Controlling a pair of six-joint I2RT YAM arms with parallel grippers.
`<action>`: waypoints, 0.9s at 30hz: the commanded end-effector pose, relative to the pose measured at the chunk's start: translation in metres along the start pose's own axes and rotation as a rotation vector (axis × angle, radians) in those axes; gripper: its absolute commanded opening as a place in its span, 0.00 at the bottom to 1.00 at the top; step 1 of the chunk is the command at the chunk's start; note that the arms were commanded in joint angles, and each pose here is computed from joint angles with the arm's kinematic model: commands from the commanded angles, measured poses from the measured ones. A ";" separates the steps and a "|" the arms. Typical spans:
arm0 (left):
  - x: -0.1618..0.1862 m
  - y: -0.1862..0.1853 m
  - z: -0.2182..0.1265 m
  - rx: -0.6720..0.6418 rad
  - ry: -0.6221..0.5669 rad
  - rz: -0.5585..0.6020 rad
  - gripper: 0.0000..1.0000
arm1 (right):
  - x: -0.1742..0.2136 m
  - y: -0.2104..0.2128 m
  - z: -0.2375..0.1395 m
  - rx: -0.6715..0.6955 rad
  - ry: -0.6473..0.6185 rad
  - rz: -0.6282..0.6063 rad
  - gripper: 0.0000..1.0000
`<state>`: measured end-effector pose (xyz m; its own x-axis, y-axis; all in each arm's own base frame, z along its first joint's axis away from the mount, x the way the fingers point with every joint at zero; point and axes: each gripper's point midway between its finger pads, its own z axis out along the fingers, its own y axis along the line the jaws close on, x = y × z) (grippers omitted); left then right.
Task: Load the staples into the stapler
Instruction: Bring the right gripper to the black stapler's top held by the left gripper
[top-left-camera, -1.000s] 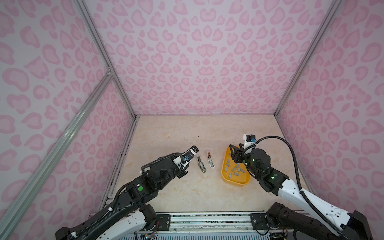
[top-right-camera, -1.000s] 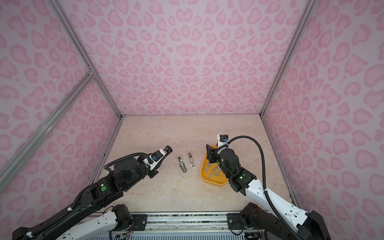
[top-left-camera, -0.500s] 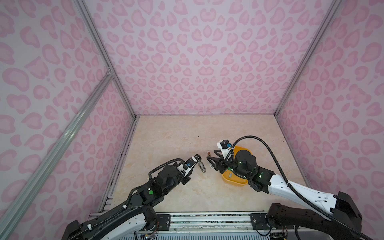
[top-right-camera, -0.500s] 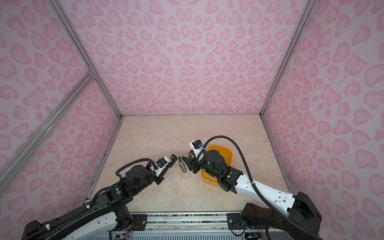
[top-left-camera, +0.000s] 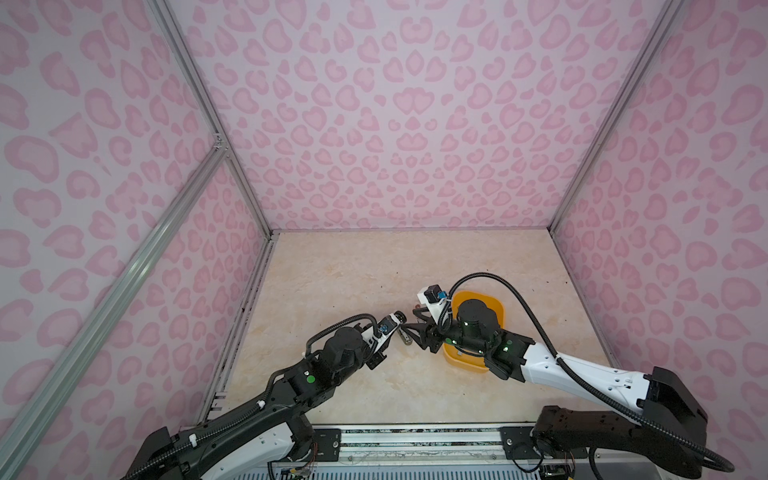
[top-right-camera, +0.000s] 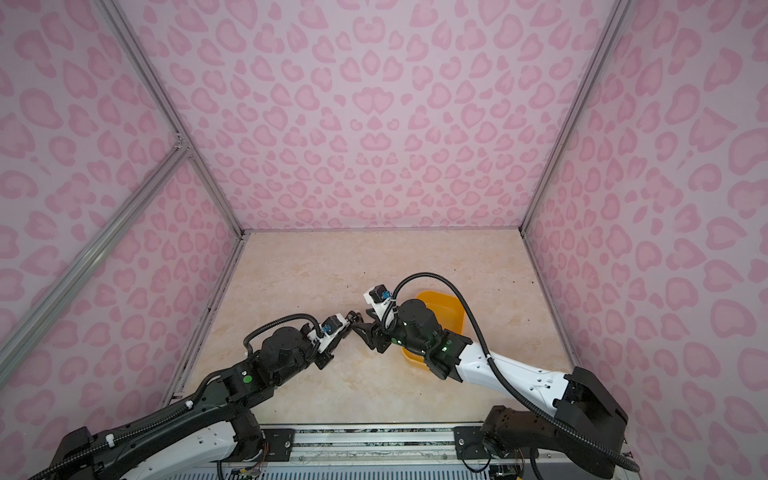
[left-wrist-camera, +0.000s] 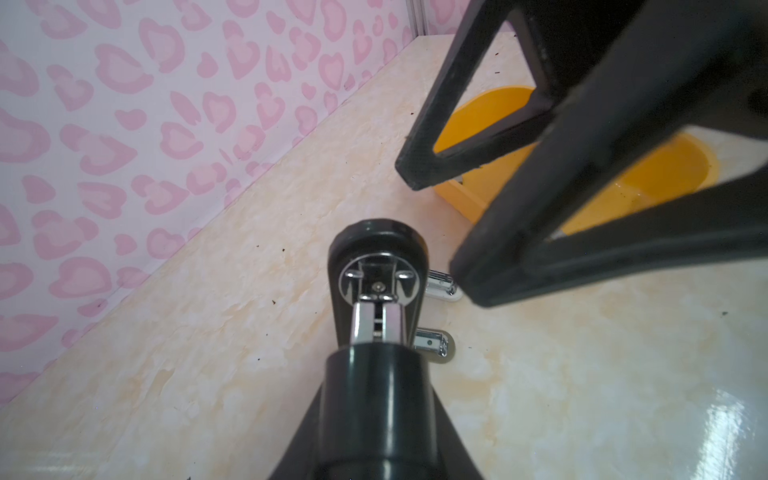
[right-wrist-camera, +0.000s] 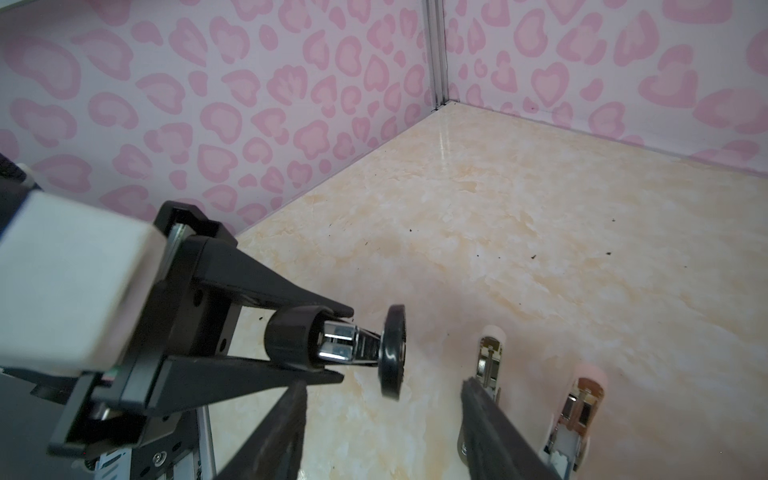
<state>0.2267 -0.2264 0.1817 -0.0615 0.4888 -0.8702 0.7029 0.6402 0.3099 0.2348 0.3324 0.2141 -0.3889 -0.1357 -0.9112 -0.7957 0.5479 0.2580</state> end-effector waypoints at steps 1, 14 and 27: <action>-0.027 0.004 -0.003 -0.004 -0.105 -0.002 0.03 | -0.002 -0.007 0.003 0.041 -0.009 0.007 0.58; -0.029 -0.009 -0.001 0.052 -0.112 0.026 0.03 | 0.007 -0.018 0.016 0.095 0.022 0.073 0.43; -0.034 -0.001 -0.012 0.014 -0.155 0.013 0.03 | 0.011 -0.017 0.021 0.106 0.030 0.087 0.12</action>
<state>0.2154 -0.2309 0.1883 -0.0139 0.4695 -0.8828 0.7340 0.6044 0.3098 0.2434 0.3462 0.1975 -0.4614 -0.1221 -0.8787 -0.7456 0.5902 0.3095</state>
